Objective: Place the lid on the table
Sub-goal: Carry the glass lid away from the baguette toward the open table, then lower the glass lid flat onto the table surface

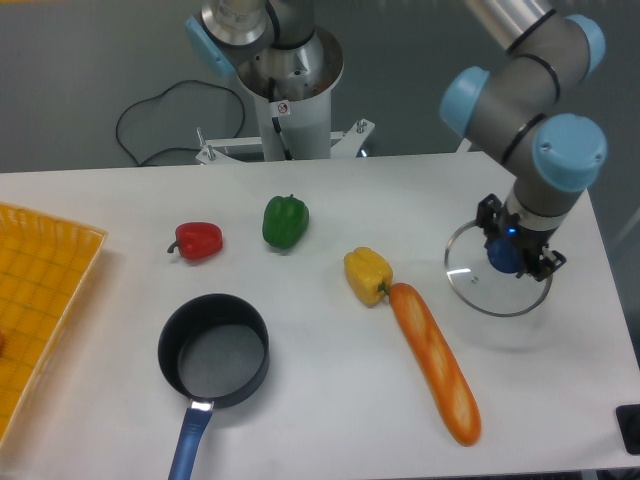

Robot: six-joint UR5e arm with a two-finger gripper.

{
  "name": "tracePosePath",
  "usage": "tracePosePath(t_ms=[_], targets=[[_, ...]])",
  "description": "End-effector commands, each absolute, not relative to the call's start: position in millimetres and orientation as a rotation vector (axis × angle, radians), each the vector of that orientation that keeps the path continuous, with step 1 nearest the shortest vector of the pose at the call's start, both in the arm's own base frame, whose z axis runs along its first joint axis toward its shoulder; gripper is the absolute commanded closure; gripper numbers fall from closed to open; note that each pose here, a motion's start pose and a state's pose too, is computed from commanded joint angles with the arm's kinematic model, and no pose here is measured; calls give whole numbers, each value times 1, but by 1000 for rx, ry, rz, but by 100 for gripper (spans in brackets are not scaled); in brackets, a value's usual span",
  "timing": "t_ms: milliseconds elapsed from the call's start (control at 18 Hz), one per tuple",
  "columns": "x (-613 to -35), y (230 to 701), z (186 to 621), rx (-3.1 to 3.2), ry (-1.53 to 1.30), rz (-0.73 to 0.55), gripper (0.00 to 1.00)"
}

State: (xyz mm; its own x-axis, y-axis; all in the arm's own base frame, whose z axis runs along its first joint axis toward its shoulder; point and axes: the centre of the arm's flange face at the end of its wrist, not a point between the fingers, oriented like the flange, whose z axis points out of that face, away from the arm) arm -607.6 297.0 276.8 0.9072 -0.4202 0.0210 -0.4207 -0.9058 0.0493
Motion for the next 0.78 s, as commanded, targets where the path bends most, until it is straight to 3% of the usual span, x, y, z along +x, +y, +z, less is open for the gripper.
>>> tracePosePath(t_ms=[333, 778], targets=[[-618, 270, 270, 3010, -696, 10, 52], [-617, 271, 248, 3010, -695, -28, 52]])
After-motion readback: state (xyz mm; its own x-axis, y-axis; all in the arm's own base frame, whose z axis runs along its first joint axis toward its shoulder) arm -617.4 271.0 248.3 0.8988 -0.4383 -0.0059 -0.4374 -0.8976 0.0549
